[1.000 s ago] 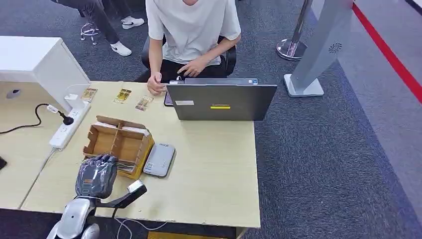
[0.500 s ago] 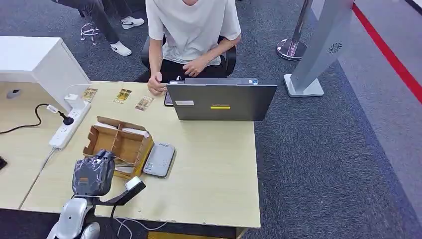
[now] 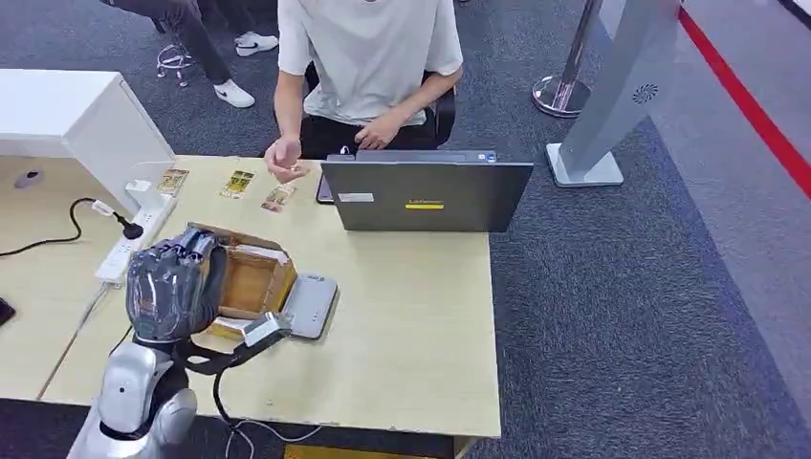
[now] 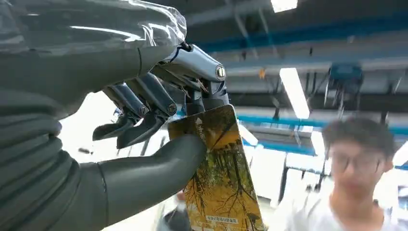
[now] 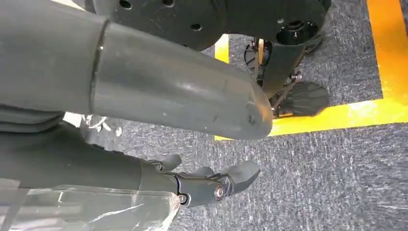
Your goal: Pass the card to the sensor for recognition and then transmit it.
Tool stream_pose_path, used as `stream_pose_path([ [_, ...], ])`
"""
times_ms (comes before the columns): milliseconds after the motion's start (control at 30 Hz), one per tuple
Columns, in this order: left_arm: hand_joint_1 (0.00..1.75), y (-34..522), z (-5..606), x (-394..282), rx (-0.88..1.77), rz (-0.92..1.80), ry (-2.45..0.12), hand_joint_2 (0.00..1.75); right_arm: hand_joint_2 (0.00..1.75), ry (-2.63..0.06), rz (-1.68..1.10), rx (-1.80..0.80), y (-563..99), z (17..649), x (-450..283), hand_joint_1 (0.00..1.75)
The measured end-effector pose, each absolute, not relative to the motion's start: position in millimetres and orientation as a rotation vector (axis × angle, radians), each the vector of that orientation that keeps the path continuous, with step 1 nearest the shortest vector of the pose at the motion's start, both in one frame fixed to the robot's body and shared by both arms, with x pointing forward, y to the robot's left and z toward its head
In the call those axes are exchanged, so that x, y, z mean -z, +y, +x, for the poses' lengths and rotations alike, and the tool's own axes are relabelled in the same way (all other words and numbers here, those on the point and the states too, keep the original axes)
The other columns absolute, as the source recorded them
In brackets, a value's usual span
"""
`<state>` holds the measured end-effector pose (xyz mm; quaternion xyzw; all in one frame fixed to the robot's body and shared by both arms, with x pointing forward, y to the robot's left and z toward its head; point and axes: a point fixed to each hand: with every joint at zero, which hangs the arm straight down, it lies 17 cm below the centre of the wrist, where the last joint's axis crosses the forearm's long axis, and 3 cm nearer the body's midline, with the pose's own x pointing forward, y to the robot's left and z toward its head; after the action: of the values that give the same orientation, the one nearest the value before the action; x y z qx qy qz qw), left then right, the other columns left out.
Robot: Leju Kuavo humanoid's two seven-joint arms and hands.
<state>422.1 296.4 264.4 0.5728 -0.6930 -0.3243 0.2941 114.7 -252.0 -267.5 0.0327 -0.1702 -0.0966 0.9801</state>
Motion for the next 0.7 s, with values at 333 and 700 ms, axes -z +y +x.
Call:
stream_pose_path([
  [333,1.75,337.8,535.5,-369.8,0.721,1.885,-1.754,1.75,0.0,-0.347,0.086,0.062,-236.3,149.3,260.5,0.0],
  [700,0.0,366.9,589.3,-338.3,0.762,1.81,-1.582,1.75,0.0,-0.326,0.085,0.064,-234.6,142.7,262.4,0.0],
])
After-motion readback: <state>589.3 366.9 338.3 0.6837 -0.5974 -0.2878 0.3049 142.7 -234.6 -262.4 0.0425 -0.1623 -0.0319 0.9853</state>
